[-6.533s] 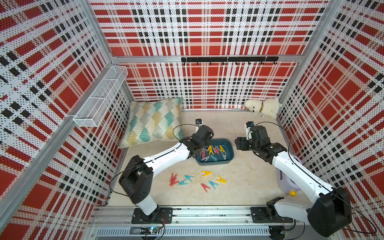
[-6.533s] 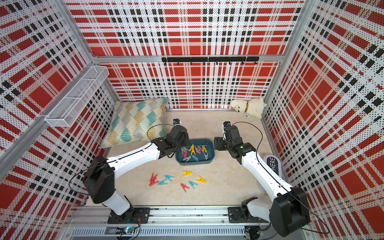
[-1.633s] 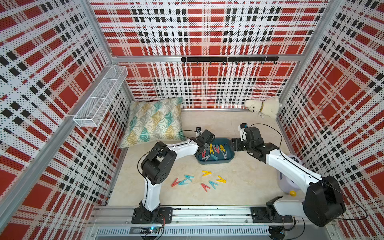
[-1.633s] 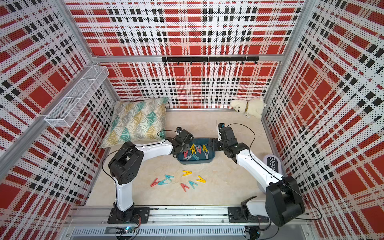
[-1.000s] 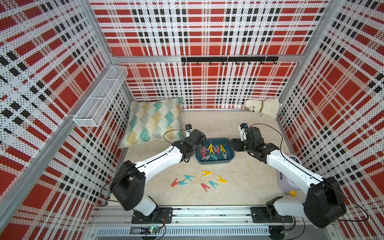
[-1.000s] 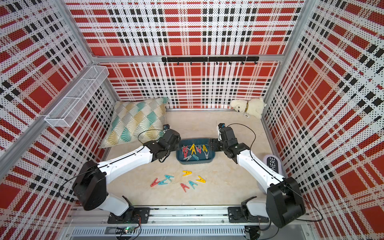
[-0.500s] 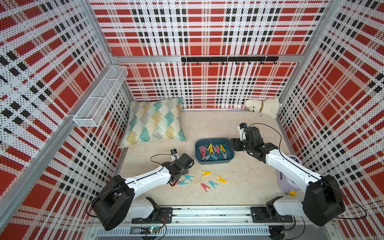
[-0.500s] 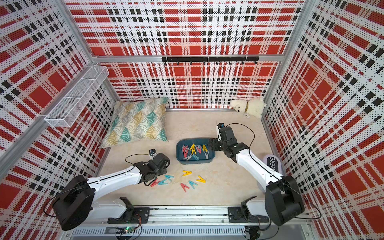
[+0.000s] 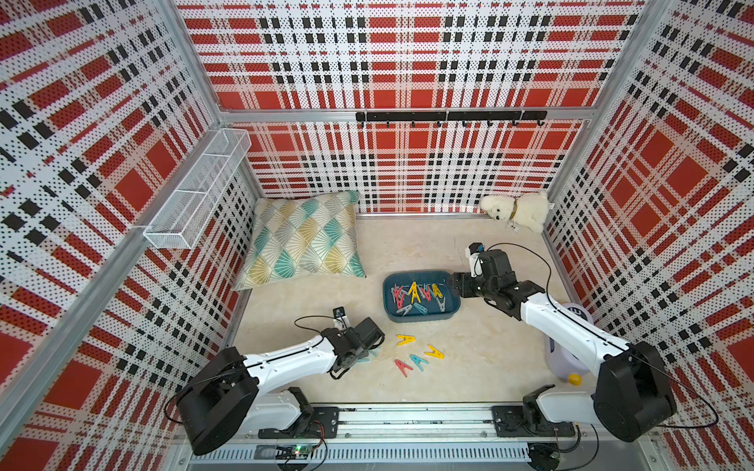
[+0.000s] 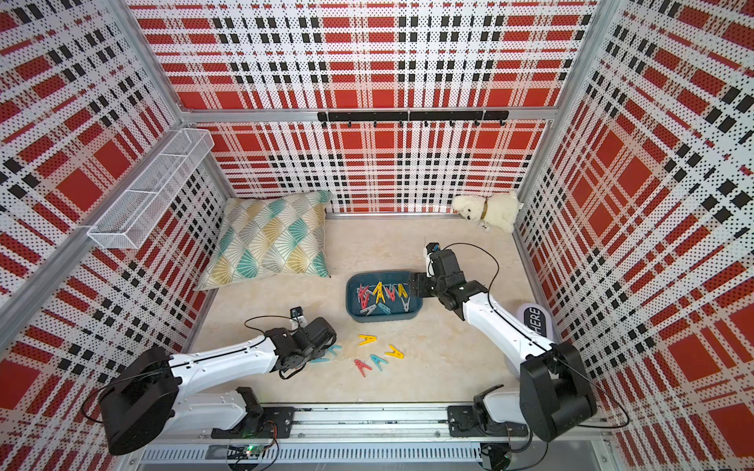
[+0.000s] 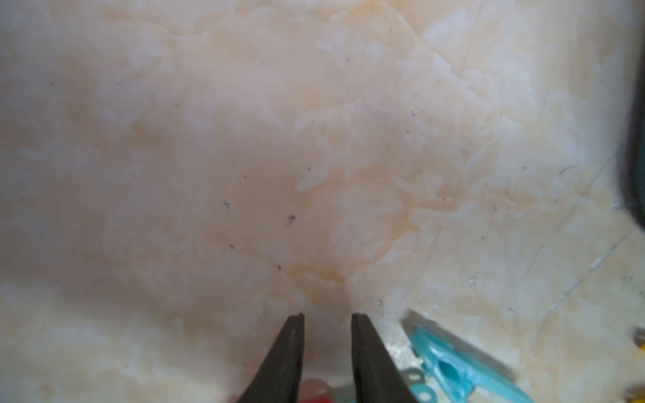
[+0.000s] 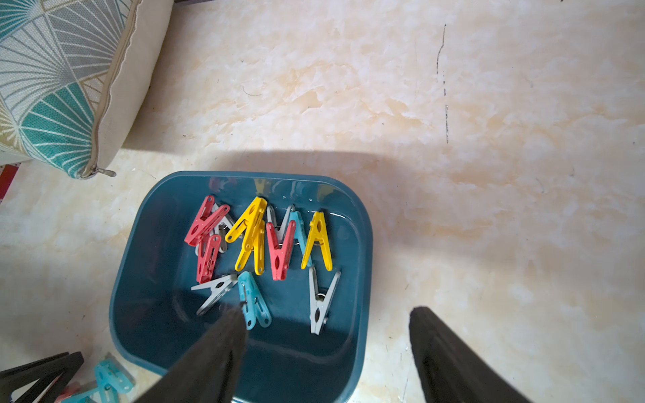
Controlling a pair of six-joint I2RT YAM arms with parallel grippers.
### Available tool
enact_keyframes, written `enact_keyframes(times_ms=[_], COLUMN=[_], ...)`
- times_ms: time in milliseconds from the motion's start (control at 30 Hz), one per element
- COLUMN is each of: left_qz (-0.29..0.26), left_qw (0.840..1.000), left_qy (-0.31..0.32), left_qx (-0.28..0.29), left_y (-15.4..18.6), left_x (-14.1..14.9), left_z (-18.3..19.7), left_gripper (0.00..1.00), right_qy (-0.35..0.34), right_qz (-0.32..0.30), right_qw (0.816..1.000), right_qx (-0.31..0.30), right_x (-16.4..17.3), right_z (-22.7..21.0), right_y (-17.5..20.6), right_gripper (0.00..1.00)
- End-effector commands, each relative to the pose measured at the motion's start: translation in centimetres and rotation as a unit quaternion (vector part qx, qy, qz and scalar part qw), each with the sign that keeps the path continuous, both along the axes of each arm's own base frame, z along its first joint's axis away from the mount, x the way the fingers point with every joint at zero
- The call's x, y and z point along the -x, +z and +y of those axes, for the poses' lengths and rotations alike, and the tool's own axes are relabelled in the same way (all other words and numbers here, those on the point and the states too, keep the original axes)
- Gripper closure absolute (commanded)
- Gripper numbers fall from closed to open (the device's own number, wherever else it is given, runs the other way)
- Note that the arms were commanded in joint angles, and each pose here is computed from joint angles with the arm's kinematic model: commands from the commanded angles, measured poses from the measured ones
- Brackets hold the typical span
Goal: Put the clothespins into the storage box
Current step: Pick up the clothespin from the center of the board.
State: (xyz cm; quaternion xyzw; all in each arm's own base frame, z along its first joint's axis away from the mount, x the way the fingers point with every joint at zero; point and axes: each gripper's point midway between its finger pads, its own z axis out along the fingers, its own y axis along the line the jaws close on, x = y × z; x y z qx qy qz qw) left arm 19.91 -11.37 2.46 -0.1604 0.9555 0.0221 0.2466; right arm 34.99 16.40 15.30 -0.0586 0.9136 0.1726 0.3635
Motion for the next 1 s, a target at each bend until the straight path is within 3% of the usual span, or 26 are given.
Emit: enact_keyframes(times_ms=[0, 733, 967], left_qz=[-0.001, 0.027, 0.032], left_qw=[1.0, 0.998, 0.998], left_qy=[0.005, 0.01, 0.008], left_qx=[-0.014, -0.052, -0.049], left_y=[0.9, -0.1, -0.8], left_x=[0.2, 2.0, 2.2], left_z=[0.5, 1.4, 1.4], left_gripper=[0.69, 0.68, 0.76], right_qy=[0.011, 0.015, 0.013], right_qz=[-0.007, -0.014, -0.014], right_qw=[1.0, 1.0, 1.0], right_qx=[-0.006, -0.007, -0.007], right_x=[0.1, 0.5, 0.7], right_z=[0.6, 0.7, 0.5], right_y=[0.2, 0.5, 0.5], right_gripper=[0.19, 0.19, 0.19])
